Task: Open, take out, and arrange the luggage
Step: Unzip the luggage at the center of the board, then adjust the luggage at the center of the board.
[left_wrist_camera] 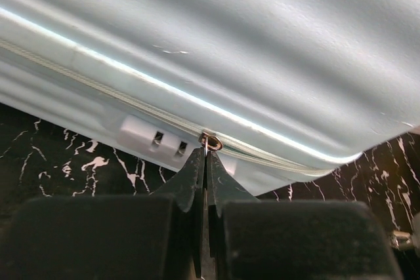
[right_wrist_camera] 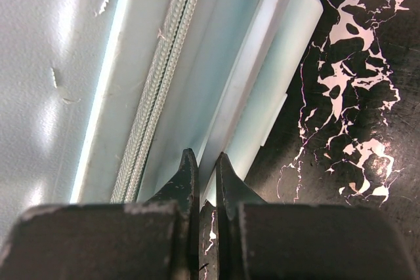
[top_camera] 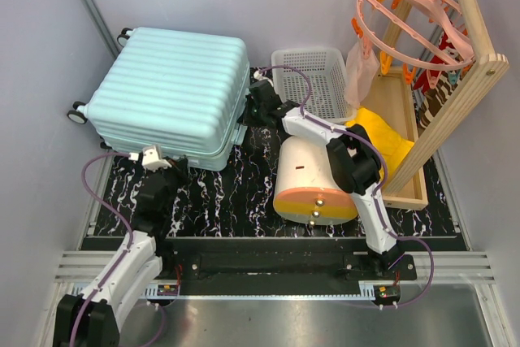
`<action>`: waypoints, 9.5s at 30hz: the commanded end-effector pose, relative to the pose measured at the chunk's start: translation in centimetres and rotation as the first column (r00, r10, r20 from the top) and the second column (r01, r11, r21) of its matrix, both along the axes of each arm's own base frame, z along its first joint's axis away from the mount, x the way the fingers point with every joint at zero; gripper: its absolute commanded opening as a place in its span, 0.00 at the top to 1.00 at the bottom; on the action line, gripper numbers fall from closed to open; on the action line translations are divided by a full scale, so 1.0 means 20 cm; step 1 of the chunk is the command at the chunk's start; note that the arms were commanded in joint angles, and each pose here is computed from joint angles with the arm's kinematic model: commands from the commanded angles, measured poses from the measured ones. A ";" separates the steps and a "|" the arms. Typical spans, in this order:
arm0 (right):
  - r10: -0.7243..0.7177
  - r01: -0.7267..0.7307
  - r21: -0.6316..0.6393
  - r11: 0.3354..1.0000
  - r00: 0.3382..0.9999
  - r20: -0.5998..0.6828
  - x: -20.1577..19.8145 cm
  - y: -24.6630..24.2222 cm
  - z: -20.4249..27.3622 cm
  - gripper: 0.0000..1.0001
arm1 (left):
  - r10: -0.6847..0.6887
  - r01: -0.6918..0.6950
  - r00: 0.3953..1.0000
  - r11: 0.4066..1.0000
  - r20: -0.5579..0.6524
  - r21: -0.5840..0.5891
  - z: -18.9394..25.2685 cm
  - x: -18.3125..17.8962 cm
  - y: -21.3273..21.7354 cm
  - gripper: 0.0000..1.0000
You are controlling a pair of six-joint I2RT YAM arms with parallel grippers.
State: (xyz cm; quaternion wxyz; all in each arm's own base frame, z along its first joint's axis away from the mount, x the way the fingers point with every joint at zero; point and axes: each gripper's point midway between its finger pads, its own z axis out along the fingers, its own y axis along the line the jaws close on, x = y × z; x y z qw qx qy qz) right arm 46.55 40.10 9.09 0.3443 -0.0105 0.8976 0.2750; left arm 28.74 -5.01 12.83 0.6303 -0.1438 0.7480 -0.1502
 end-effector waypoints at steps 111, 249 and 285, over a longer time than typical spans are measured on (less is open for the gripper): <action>0.078 -0.065 -0.059 0.996 0.965 0.251 0.07 -0.58 0.51 0.93 | 0.601 -0.570 0.798 0.730 -0.041 -0.377 0.04 0.00 0.96 1.00; 0.155 0.001 -0.370 0.929 0.908 0.390 -0.39 -0.24 0.41 0.14 | 0.335 -0.318 0.942 0.872 -0.021 -0.373 0.41 -0.05 0.61 1.00; 0.457 -0.435 -0.162 0.886 0.759 0.463 -1.07 0.35 0.65 0.23 | -0.163 0.143 0.980 0.975 -0.114 -0.167 0.43 -0.06 0.06 1.00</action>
